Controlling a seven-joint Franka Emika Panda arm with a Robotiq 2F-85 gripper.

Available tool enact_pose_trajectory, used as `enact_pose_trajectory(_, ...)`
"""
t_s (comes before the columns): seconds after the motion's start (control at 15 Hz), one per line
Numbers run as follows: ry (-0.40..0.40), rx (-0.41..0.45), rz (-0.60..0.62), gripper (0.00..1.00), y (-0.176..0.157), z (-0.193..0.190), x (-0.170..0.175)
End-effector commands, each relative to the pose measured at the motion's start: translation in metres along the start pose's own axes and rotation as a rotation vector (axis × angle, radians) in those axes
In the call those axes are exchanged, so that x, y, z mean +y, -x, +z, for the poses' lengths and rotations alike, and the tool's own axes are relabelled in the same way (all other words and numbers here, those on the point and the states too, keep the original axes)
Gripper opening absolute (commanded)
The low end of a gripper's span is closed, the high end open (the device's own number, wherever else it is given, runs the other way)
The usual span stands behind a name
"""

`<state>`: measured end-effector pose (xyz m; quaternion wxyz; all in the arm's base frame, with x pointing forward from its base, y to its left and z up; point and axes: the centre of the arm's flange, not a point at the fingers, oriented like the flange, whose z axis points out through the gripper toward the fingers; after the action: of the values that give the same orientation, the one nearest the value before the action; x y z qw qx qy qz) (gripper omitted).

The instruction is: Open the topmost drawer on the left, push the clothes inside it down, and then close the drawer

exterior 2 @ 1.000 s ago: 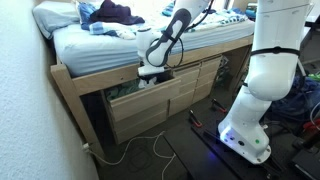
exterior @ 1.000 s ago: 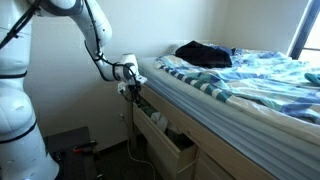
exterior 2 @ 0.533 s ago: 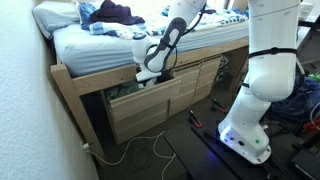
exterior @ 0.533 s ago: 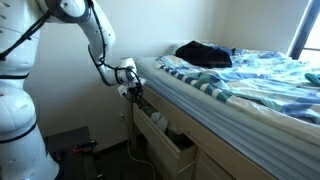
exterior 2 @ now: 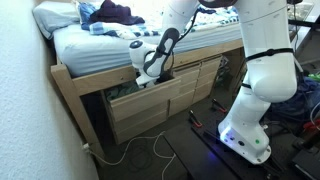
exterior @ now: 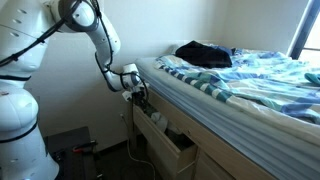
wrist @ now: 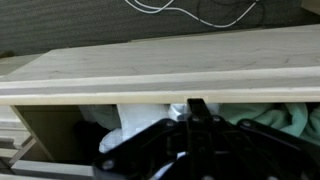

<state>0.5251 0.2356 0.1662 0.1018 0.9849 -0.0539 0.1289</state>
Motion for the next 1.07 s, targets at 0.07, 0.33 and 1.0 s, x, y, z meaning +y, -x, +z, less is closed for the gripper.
enact_pose_trajectory(0.07, 0.010, 0.046, -0.001, 0.00, -0.012, 0.017, -0.010)
enact_pose_trajectory(0.33, 0.000, 0.069, -0.001, 0.00, -0.025, 0.025, -0.008)
enact_pose_trajectory(1.0, -0.038, 0.087, 0.007, 0.00, -0.032, 0.053, 0.000)
